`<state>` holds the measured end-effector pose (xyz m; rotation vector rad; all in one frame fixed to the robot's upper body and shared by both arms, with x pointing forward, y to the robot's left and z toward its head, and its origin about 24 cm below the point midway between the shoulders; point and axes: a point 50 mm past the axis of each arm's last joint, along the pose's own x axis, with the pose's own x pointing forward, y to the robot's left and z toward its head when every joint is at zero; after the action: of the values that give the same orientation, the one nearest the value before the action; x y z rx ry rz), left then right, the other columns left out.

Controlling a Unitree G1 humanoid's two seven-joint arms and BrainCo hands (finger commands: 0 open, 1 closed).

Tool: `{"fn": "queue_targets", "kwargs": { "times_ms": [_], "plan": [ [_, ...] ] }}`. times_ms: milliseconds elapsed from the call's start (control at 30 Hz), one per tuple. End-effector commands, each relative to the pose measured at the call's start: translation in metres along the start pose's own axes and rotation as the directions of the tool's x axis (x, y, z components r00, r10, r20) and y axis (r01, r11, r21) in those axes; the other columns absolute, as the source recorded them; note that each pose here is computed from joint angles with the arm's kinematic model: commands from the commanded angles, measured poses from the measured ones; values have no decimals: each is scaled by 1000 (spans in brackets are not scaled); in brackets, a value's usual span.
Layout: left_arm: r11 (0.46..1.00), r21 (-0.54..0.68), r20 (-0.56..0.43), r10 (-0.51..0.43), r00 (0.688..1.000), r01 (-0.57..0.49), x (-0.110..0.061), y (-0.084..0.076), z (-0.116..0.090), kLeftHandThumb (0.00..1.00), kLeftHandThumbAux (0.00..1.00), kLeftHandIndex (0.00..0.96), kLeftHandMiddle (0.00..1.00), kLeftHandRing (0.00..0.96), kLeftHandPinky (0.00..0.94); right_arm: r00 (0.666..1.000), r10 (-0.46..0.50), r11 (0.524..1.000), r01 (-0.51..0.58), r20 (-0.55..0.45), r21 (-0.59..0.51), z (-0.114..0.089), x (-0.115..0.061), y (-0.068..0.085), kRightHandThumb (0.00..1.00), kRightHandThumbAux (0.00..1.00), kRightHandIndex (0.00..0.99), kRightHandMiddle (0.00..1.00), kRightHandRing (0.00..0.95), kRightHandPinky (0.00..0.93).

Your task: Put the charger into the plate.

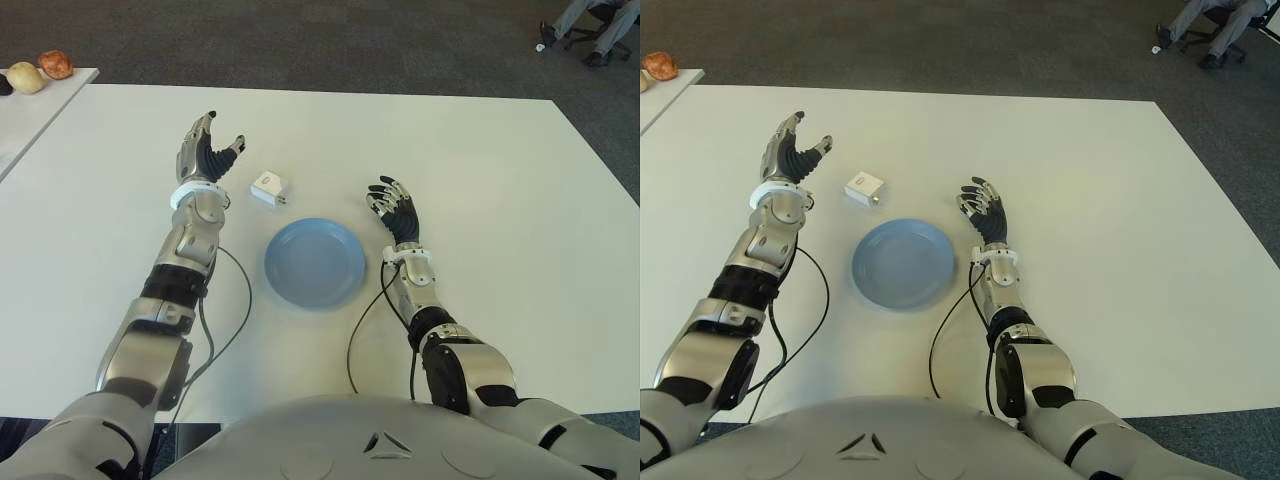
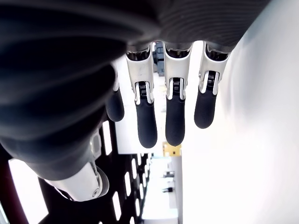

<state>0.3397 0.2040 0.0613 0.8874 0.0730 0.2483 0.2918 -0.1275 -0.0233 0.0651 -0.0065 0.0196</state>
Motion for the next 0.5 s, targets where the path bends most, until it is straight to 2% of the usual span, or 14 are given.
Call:
{"fn": "queue_targets", "kwargs": {
  "times_ms": [33, 300, 500],
  "plan": [
    [991, 126, 30, -43, 999, 39, 3, -7, -9, 271, 437, 41, 103, 117, 170, 992, -13, 999, 18, -126, 34, -27, -23, 1, 136, 781, 199, 360, 322, 296],
    [941, 325, 102, -135, 986, 95, 2, -22, -7, 142, 458, 2, 17, 20, 28, 988, -2, 999, 8, -156, 33, -30, -23, -1, 99, 776, 195, 365, 325, 263],
    [883, 456, 127, -194, 973, 116, 3, -28, -7, 72, 458, 0, 1, 2, 2, 987, 11, 999, -4, -162, 41, -30, -23, -2, 68, 771, 190, 364, 319, 231]
  ]
}}
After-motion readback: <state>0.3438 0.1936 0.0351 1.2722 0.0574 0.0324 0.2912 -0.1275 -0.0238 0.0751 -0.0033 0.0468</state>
